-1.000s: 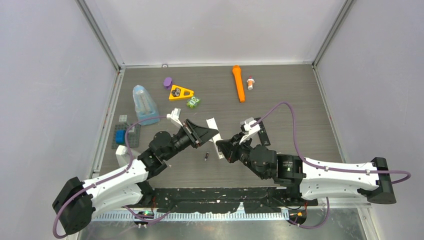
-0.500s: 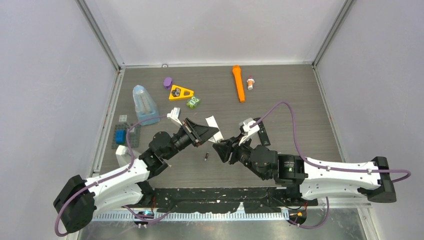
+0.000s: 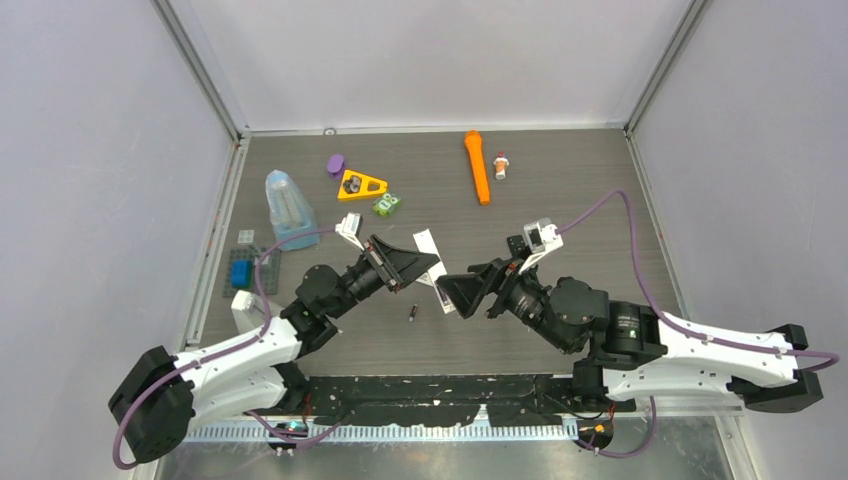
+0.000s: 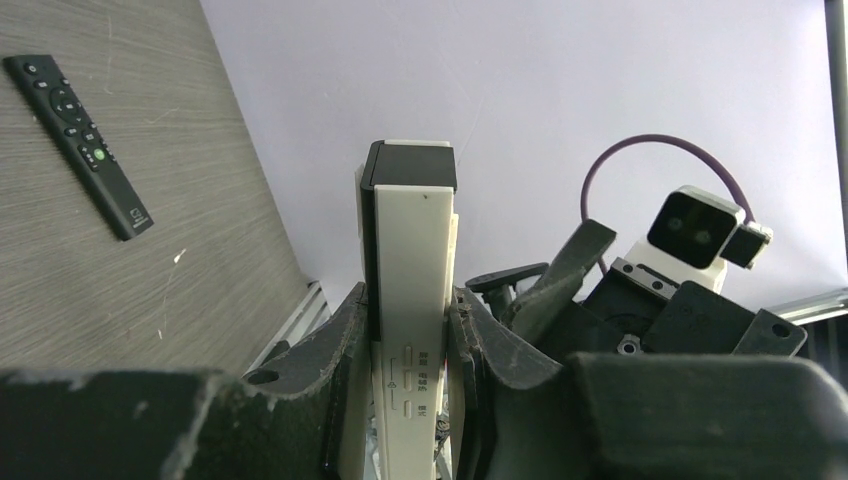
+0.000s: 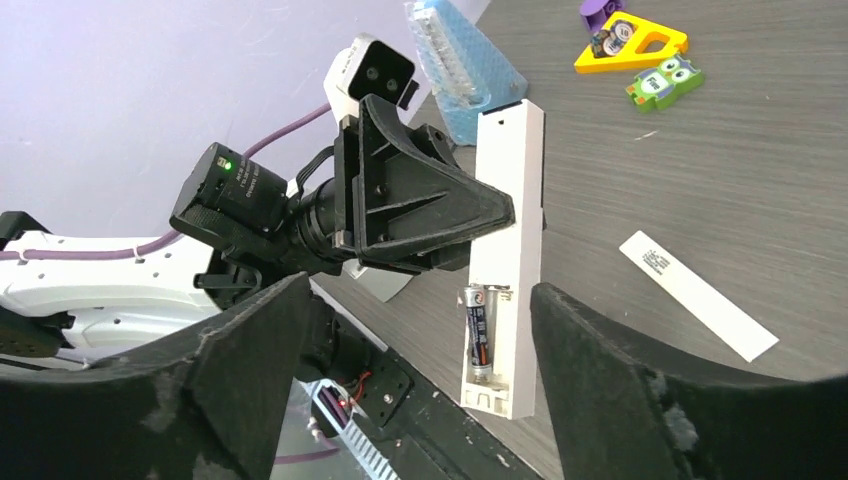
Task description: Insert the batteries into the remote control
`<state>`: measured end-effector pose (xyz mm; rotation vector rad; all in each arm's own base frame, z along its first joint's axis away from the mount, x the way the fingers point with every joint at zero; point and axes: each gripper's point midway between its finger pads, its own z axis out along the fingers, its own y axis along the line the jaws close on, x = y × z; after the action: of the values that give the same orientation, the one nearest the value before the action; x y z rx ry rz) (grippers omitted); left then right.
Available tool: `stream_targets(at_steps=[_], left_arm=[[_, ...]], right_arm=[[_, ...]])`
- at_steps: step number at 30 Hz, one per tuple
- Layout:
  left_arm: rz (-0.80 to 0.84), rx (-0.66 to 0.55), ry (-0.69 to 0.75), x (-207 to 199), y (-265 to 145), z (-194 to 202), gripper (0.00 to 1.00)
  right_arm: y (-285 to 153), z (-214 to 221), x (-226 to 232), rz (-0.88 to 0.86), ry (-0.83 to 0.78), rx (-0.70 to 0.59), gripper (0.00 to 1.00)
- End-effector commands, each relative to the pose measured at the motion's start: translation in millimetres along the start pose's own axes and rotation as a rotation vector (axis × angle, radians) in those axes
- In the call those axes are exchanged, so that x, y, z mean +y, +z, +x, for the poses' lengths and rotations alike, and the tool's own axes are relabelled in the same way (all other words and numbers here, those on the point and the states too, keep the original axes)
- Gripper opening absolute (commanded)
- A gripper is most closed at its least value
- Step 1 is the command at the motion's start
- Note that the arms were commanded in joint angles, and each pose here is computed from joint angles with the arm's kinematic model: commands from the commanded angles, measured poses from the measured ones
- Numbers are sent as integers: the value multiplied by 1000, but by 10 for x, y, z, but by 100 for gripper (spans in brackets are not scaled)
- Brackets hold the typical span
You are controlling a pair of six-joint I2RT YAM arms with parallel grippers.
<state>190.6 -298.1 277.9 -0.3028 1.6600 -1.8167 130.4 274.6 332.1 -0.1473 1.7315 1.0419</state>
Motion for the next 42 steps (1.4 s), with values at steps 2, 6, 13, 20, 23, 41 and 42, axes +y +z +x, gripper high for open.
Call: stream_targets(at_steps=[2, 6, 13, 20, 23, 41, 42], left_arm=[[141, -9, 52, -306, -20, -31, 0], [158, -9, 48, -363, -31, -35, 0], [164, 6, 15, -397, -49, -14, 0], [182, 9, 14, -455, -62, -15, 0], [185, 10, 12, -462, -73, -13, 0], [192, 17, 16, -482, -72, -3, 0], [191, 19, 16, -481, -73, 1, 0]], right_arm=[[-117, 0, -104, 95, 172, 62, 100], [-149, 185, -115, 102, 285, 120, 95], [-67, 297, -191, 145, 370, 119, 95], [126, 360, -195, 117, 459, 155, 95], [182, 452, -193, 81, 507, 181, 95], [299, 370, -197, 19, 594, 161, 96], [304, 390, -204, 18, 598, 167, 96]])
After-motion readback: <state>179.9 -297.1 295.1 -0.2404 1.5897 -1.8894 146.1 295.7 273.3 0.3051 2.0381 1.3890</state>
